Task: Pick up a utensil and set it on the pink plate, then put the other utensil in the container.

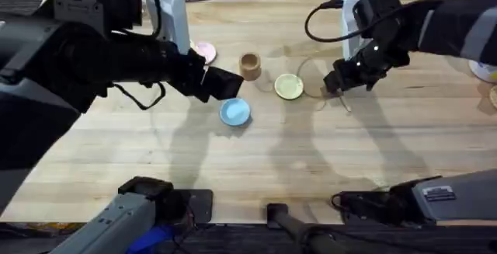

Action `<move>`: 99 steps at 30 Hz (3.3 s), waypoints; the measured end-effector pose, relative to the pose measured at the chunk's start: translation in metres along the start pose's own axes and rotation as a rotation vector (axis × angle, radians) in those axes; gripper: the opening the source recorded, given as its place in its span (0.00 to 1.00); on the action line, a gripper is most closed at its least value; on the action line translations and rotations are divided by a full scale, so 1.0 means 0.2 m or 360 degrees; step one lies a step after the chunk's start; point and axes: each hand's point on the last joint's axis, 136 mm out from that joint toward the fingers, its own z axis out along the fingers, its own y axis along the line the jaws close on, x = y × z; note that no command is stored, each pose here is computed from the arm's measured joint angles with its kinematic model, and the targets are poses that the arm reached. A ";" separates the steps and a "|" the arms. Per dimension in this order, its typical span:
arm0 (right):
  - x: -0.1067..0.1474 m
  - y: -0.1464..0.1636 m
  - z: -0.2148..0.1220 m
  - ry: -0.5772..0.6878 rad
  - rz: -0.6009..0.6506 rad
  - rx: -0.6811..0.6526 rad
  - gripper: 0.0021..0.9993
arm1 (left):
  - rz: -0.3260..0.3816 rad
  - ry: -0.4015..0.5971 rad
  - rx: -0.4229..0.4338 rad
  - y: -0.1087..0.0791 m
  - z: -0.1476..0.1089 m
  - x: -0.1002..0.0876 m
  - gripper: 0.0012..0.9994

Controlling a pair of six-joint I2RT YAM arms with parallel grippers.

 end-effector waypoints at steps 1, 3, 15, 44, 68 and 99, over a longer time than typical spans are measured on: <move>0.00 0.00 0.00 -0.0001 0.0001 0.0003 0.19 | 0.0000 0.0000 0.0000 0.00 0.00 0.00 1.00; 0.00 -0.01 0.00 -0.0001 0.0000 0.0011 0.11 | 0.0000 0.0000 0.0000 0.00 0.00 0.00 1.00; -0.01 -0.01 0.00 -0.0005 0.0001 0.0017 0.04 | 0.0000 0.0000 0.0000 0.00 0.00 0.00 1.00; -0.72 0.16 -0.58 -0.0680 -0.0381 -0.0125 0.03 | 0.0000 0.0001 0.0000 0.00 0.00 0.00 1.00; -0.94 0.59 -0.89 -0.1271 -0.1026 -0.0542 0.03 | 0.0000 0.0000 0.0000 0.00 0.00 0.00 1.00; -0.76 0.82 -1.01 -0.2000 -0.1652 -0.1196 0.03 | 0.0000 0.0000 0.0000 0.00 0.00 0.00 1.00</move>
